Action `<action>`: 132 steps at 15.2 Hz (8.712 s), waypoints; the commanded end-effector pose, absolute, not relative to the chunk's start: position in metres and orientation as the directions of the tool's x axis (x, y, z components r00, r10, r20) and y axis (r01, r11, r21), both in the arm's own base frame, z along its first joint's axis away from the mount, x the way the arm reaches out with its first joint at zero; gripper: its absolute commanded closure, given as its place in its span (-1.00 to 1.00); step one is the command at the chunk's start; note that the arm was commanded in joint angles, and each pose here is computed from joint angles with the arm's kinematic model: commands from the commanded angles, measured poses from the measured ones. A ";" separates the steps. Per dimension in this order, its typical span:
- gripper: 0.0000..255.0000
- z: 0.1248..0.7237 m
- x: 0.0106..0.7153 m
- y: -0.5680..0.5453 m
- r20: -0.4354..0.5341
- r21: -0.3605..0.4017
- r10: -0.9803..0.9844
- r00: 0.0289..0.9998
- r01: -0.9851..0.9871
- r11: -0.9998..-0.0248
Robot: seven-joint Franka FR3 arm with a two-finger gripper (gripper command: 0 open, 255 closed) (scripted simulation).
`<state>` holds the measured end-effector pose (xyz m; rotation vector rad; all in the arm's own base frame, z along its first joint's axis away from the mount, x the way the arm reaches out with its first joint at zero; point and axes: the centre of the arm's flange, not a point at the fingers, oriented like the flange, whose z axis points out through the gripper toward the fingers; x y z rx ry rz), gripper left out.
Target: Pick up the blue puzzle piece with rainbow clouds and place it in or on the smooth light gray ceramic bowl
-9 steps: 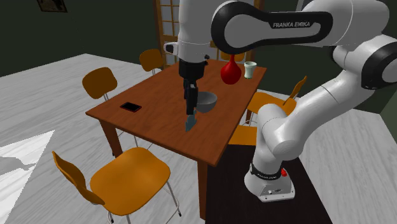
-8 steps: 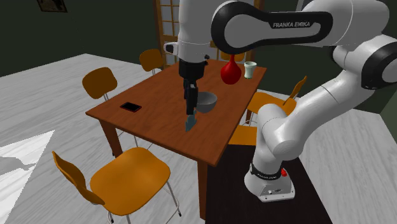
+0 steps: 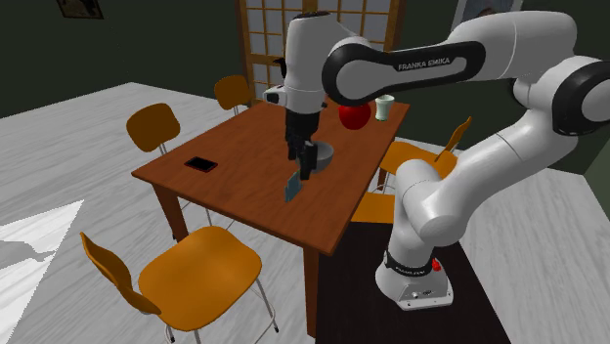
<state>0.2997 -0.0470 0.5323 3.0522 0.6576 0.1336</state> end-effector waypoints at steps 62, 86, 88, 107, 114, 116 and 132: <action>1.00 0.367 0.365 -0.287 -0.023 0.033 0.927 0.376 0.927 -0.375; 1.00 0.477 0.348 -0.336 -0.023 0.033 0.927 0.376 0.927 -0.375; 1.00 0.481 0.340 -0.361 -0.023 0.033 0.927 0.376 0.927 -0.375; 1.00 0.452 0.295 -0.488 -0.023 0.033 0.927 0.375 0.927 -0.375; 1.00 0.415 0.295 -0.488 -0.023 0.033 0.927 0.376 0.927 -0.375; 1.00 0.405 0.295 -0.488 -0.023 0.033 0.927 0.376 0.927 -0.375; -1.00 0.413 0.295 -0.488 -0.023 0.033 0.927 0.376 0.927 -0.375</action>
